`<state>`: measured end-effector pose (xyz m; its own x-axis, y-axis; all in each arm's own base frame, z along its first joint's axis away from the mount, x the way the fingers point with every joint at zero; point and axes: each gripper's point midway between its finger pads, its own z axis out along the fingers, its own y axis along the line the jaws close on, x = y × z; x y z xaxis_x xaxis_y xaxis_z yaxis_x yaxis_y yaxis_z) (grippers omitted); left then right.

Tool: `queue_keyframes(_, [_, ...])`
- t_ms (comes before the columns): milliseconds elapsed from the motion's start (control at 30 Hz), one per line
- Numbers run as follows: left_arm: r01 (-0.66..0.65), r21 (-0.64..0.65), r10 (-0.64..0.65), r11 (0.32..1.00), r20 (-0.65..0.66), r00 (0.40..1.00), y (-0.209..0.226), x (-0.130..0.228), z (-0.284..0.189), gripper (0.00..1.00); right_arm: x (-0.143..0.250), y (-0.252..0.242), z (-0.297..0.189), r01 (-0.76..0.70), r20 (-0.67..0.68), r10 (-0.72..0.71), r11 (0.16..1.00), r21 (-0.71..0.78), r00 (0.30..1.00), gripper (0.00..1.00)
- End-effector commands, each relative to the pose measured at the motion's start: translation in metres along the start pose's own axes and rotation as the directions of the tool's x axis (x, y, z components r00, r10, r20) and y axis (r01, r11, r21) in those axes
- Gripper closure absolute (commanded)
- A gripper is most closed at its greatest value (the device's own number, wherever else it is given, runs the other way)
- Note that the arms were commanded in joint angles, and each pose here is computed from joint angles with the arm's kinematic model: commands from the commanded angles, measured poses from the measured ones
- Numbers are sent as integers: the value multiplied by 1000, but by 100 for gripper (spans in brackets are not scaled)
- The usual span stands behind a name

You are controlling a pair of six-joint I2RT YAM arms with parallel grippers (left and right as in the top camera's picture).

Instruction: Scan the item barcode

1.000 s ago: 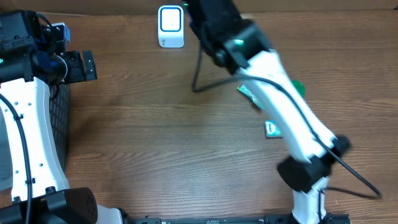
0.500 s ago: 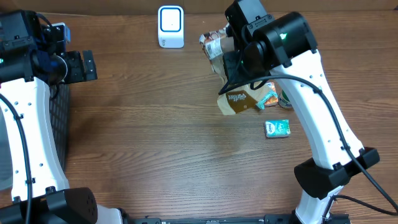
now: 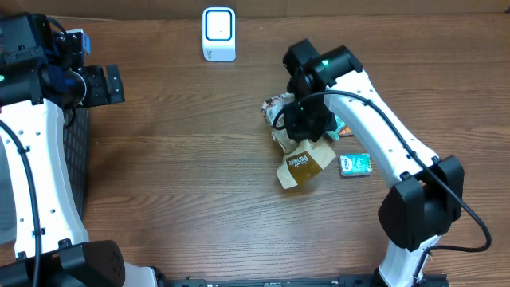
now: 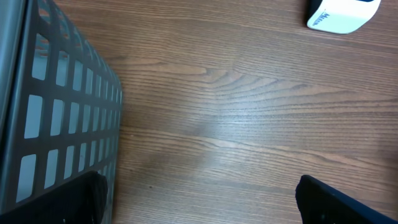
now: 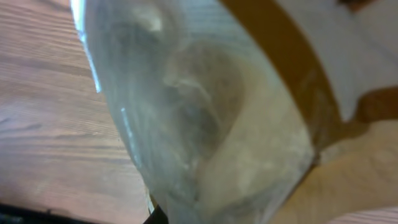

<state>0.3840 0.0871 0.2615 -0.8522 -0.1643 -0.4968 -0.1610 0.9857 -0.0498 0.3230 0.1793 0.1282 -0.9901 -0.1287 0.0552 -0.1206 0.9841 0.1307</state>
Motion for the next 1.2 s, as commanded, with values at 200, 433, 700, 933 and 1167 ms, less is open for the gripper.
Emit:
queue_keyframes(200, [-23,-3,23,1000,12,1000,2,-3,-3,0,5,-56,34,-131,-48,134,989,65,990,92])
queue_keyframes(433, [-23,-3,23,1000,12,1000,2,-3,-3,1,4,-72,31,-149,-52,152,987,68,987,69])
queue_keyframes(700, [-23,-3,23,1000,12,1000,2,-3,-3,1,-12,-65,-21,-140,70,138,990,30,988,49])
queue_keyframes(933, [-23,-3,23,1000,12,1000,2,-3,-3,0,10,-56,-106,-115,240,117,993,-19,964,49])
queue_keyframes(1167, [-23,-3,23,1000,12,1000,2,-3,-3,0,67,-55,-172,-86,396,103,994,-63,912,0])
